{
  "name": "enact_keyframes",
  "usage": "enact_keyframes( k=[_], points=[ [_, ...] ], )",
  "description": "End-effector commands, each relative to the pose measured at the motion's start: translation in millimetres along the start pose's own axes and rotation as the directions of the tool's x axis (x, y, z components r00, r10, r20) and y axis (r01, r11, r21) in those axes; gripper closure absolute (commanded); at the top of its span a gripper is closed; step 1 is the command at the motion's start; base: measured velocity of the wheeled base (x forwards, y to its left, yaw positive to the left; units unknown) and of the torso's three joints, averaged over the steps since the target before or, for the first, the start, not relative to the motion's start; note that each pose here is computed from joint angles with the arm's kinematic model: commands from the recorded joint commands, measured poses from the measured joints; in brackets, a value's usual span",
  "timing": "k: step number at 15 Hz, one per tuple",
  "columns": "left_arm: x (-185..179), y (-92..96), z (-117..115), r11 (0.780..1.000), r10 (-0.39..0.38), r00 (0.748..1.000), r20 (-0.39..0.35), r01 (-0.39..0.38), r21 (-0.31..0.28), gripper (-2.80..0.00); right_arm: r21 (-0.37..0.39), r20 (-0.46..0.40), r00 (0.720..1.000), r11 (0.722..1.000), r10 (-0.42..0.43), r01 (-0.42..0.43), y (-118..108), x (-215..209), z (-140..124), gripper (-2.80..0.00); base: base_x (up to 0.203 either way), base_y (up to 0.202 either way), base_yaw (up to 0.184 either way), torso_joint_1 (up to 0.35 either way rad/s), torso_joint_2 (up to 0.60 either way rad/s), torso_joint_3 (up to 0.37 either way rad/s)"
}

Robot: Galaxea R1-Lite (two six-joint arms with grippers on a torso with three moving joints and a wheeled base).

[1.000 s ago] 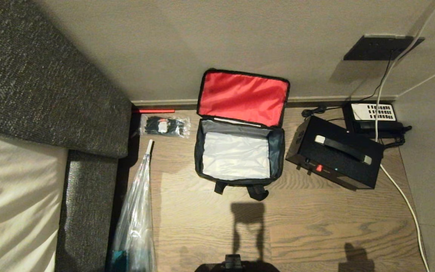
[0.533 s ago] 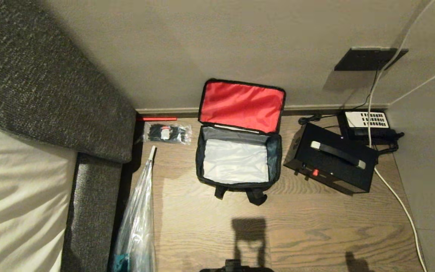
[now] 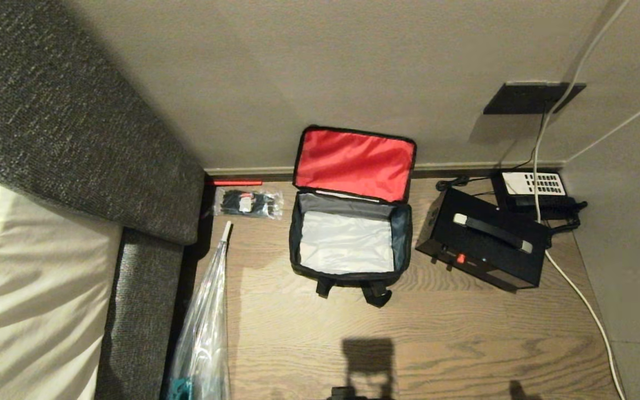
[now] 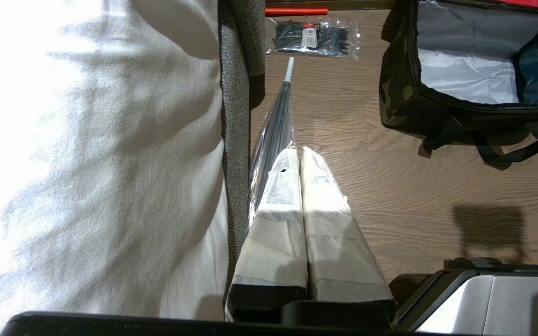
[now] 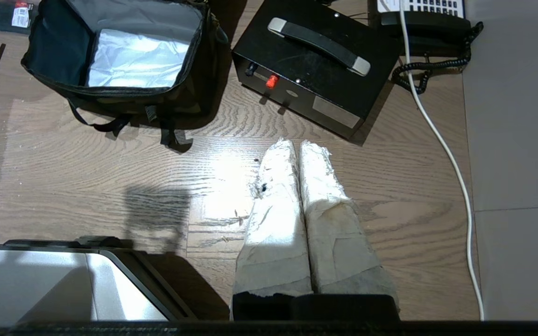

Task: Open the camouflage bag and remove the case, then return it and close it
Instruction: Grip the handle again

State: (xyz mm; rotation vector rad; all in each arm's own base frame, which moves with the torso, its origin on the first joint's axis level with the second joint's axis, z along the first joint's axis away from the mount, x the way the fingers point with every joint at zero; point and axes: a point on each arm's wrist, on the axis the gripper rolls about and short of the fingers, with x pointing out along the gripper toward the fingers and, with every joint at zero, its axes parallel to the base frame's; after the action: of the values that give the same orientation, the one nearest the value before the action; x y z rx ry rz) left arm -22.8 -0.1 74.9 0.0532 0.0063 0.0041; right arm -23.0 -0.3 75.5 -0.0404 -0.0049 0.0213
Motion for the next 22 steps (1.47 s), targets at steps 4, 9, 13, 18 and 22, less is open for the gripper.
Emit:
enact_keyframes(
  k=[4,9,13,18,22],
  points=[
    [0.1,-0.1,-0.9,1.0,0.0,1.0,-0.002,0.0,0.0,0.0,-0.046,0.0,1.0,0.999,0.013,-0.013,0.3,0.0,0.1,0.0,0.0,0.0,0.0,0.0,0.0,0.0],
    [0.1,-0.1,-0.9,1.0,0.0,1.0,-0.002,0.0,0.0,0.0,-0.029,-0.004,1.0,0.999,0.014,-0.014,0.3,-0.1,0.3,0.0,0.0,0.0,0.0,0.0,0.0,0.0],
    [0.1,-0.1,-0.9,1.0,0.0,1.0,-0.002,0.0,-0.001,0.0,-0.027,-0.013,1.0,1.0,0.01,-0.01,0.2,-0.2,0.1,0.0,0.0,0.0,0.0,0.0,0.0,0.0],
    [0.1,-0.1,-0.9,1.0,0.0,1.0,-0.002,0.0,0.0,0.0,-0.029,-0.021,1.0,0.999,0.014,-0.015,0.3,-0.5,-0.6,0.0,0.0,0.0,0.0,0.0,0.0,0.0],
    [0.1,-0.1,-0.9,1.0,0.0,1.0,-0.002,0.0,0.0,0.0,-0.016,-0.019,1.0,1.0,0.004,-0.004,0.0,-1.0,0.7,0.0,0.0,0.0,0.0,0.0,0.0,0.0]
  ],
)
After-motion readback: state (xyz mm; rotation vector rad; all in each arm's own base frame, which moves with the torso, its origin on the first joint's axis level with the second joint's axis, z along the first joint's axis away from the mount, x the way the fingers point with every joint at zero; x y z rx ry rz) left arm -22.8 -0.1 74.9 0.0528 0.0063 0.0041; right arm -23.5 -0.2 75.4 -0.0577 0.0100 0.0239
